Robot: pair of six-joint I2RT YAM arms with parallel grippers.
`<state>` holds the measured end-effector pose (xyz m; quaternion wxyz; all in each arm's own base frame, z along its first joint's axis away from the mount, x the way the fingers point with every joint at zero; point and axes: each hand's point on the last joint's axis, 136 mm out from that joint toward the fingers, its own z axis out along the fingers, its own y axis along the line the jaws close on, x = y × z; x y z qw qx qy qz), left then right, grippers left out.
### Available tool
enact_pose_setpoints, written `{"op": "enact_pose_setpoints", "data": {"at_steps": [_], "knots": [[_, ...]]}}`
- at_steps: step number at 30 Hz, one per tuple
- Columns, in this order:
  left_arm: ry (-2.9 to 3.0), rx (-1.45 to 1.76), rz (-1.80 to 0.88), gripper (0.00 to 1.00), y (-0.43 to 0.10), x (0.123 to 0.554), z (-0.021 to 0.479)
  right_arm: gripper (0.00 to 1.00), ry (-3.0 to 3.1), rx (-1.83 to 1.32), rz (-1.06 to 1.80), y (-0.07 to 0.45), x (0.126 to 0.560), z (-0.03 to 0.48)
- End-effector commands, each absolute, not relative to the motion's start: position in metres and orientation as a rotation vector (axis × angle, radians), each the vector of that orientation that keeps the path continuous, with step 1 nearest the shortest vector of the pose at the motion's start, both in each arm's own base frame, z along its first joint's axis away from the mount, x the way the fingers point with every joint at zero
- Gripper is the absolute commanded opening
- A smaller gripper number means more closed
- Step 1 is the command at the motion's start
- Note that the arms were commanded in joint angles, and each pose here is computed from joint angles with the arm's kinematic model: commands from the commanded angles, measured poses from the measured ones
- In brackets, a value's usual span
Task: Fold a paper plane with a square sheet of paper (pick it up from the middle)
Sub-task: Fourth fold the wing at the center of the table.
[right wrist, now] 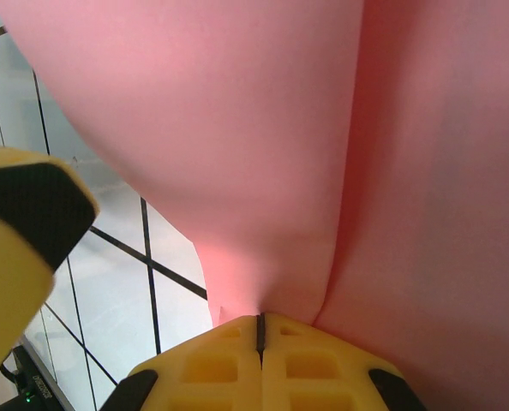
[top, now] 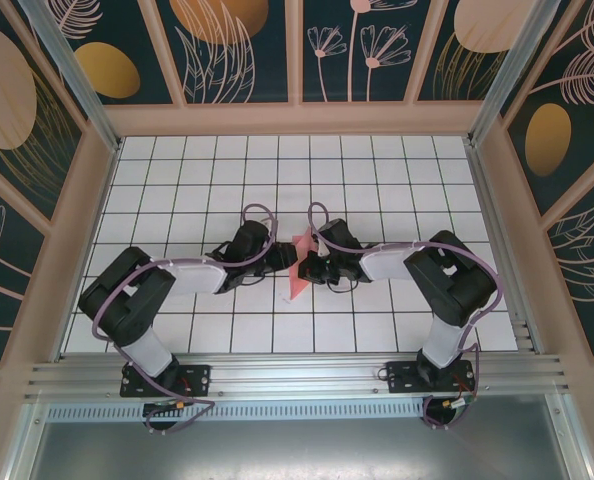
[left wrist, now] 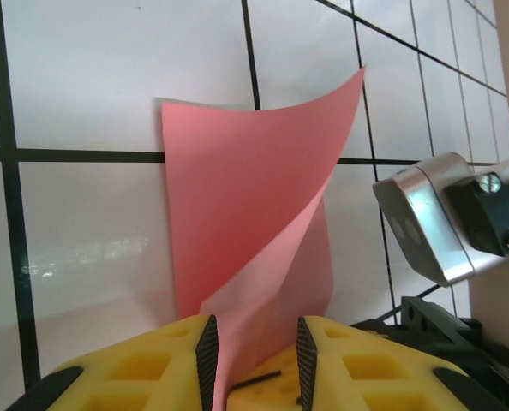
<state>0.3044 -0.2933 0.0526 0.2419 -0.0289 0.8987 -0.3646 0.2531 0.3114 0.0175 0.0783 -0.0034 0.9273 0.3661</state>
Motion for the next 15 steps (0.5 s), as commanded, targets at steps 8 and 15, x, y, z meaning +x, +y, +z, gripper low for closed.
{"op": "enact_pose_setpoints", "data": {"at_steps": [8, 15], "knots": [[2.573, -0.034, -0.880, 0.33, -0.288, 0.300, 0.017, 0.03, 2.816, -0.007, 1.008, 0.303, 0.251, 0.002], [2.621, -0.008, -0.820, 0.17, -0.288, 0.302, 0.005, 0.03, 2.803, -0.014, 1.024, 0.306, 0.253, 0.007]]}}
